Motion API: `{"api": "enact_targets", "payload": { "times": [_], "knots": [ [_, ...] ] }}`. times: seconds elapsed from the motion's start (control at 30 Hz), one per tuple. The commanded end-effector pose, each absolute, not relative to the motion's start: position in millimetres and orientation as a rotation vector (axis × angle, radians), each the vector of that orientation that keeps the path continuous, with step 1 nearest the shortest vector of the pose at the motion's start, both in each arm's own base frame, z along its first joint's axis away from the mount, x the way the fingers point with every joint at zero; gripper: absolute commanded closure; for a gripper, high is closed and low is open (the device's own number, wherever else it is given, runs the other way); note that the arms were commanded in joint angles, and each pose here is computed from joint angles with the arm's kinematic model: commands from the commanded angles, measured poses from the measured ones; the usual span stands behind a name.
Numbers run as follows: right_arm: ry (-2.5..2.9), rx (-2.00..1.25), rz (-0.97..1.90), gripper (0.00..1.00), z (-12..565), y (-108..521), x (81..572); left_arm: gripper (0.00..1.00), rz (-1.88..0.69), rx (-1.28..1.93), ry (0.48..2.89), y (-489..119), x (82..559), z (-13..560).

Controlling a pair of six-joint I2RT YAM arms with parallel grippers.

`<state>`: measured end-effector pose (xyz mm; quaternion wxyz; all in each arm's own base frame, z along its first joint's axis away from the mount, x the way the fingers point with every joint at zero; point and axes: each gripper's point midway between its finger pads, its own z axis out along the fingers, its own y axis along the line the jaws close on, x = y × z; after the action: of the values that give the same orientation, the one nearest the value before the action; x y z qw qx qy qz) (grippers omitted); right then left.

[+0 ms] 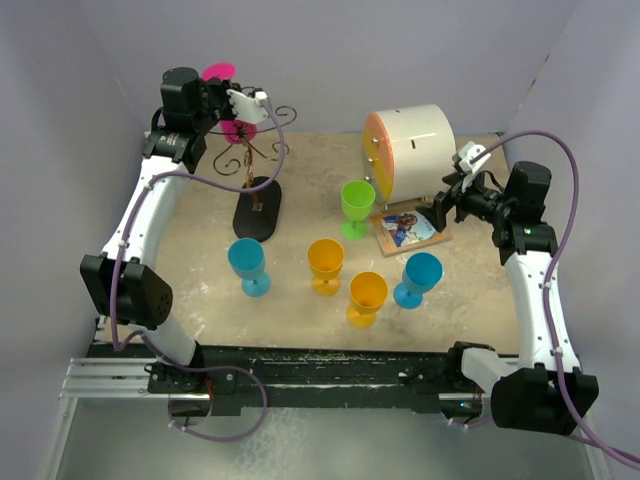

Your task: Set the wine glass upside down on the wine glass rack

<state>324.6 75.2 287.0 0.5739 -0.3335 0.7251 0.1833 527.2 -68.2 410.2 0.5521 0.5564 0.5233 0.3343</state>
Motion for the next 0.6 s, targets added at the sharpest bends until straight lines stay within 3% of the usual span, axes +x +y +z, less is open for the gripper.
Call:
{"api": "enact_targets", "payload": {
  "times": [0.0,0.57],
  "knots": [
    [1.653,-0.791,0.422,0.02,295.3,75.8,323.5,1.00,0.809,1.310,1.117,-77.9,513.2,443.2],
    [1.663,-0.784,0.417,0.01,291.9,73.8,326.0,1.00,0.685,1.407,1.060,-102.4,505.3,430.1]
  ]
}}
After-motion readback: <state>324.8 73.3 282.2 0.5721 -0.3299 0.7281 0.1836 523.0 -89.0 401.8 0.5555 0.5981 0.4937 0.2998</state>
